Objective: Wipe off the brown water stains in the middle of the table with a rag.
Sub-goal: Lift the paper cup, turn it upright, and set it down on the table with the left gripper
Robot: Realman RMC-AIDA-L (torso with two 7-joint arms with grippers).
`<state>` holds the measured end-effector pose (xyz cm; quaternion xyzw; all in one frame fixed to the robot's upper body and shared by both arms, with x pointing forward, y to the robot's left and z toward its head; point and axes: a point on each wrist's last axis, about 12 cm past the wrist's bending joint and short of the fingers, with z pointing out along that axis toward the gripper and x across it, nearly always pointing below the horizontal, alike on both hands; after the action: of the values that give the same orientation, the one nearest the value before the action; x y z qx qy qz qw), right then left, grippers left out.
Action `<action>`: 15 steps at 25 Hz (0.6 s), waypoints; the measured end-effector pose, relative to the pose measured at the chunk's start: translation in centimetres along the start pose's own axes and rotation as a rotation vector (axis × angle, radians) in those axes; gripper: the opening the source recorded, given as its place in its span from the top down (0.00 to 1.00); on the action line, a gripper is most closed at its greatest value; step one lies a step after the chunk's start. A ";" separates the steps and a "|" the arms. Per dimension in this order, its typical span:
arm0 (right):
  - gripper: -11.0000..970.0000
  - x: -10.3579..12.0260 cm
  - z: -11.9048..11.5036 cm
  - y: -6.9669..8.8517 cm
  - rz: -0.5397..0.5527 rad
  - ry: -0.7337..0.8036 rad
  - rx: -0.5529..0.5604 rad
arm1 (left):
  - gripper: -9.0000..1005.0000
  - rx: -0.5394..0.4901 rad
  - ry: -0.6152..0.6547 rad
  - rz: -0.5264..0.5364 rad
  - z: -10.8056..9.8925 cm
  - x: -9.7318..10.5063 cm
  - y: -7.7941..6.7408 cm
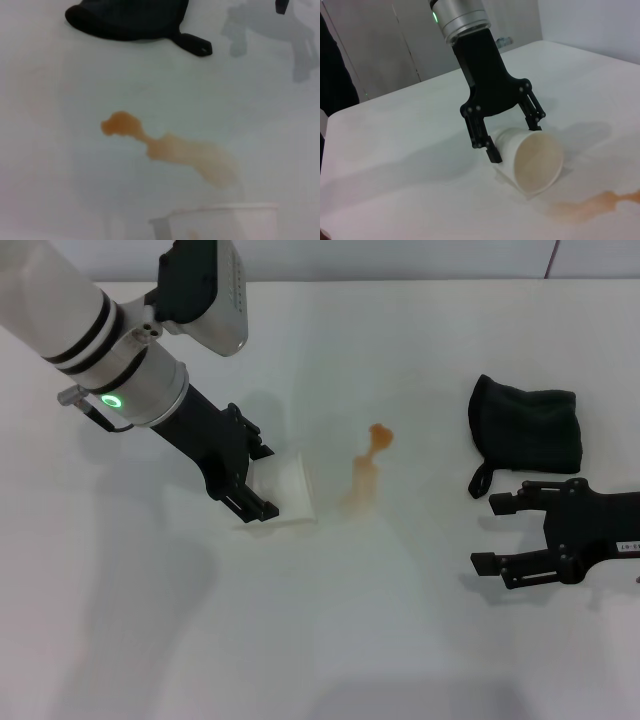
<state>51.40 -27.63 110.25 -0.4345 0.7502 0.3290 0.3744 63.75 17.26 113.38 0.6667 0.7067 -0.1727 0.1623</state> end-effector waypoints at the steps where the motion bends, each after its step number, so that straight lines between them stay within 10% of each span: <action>1: 0.12 0.0 0.0 0.0 0.000 0.000 0.000 | 0.22 0.000 -0.002 -0.001 0.0 0.0 0.0; 15: 0.12 0.0 0.0 0.0 -0.001 -0.001 0.003 | 0.23 -0.014 -0.005 -0.004 0.0 0.0 0.1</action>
<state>51.42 -27.68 110.26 -0.4339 0.7504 0.3279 0.3757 63.88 17.29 113.35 0.6636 0.7089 -0.1697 0.1682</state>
